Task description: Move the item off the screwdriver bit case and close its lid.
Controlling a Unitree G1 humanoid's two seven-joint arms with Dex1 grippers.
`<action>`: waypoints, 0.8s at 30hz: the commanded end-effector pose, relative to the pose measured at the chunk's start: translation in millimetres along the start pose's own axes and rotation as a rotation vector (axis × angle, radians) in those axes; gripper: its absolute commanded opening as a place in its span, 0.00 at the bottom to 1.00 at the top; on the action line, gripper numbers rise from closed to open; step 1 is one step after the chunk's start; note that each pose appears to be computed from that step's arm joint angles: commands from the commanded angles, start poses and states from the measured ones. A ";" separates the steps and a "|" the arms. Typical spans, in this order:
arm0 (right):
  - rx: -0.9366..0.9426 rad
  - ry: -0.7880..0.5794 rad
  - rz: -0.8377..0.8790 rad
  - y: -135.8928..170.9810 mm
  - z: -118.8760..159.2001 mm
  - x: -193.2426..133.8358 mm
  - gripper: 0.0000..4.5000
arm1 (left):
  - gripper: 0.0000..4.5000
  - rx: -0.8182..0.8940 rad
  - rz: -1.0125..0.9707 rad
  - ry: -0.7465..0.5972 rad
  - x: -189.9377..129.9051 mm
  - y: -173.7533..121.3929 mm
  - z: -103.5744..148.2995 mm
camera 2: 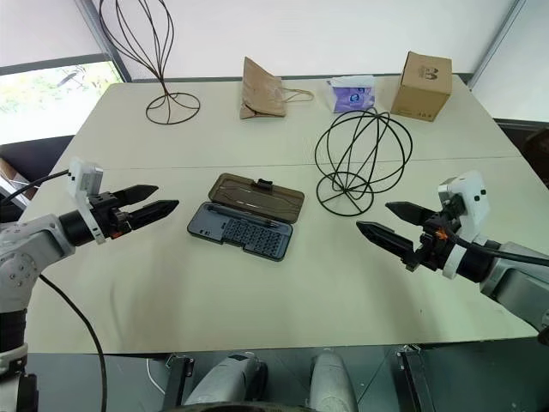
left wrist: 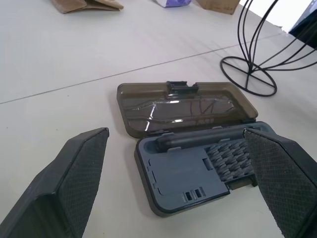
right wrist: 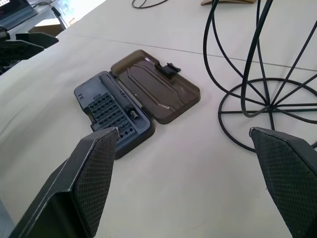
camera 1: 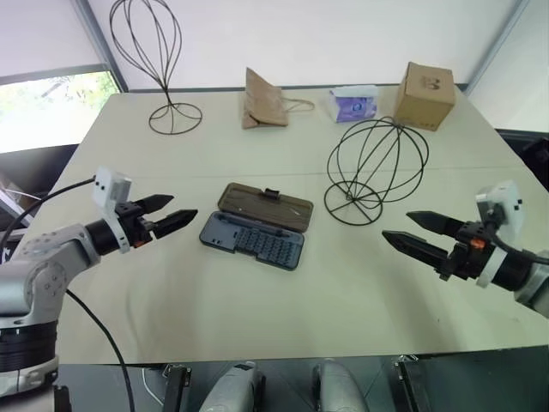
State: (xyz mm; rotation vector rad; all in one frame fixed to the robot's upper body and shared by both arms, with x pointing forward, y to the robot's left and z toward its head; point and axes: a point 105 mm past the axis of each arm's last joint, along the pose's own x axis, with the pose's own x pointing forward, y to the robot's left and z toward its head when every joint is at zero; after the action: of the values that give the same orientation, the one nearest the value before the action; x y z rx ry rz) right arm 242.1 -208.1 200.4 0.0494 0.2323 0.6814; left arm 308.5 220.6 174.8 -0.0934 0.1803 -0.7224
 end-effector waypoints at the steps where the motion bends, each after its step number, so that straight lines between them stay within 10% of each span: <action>1: -0.028 -0.030 0.002 5.2 7.9 -1.9 0.97 | 1.00 0.042 0.002 -0.031 -2.0 -1.1 10.9; 24: -0.042 -0.028 -0.031 3.0 3.5 3.0 0.97 | 1.00 0.043 -0.050 -0.062 5.7 -9.8 18.2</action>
State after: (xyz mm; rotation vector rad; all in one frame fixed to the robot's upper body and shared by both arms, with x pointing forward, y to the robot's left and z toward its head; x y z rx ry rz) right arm 244.4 -205.9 196.9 0.0323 0.2297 0.6482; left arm 310.4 215.7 179.6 -0.0997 0.1572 -0.7416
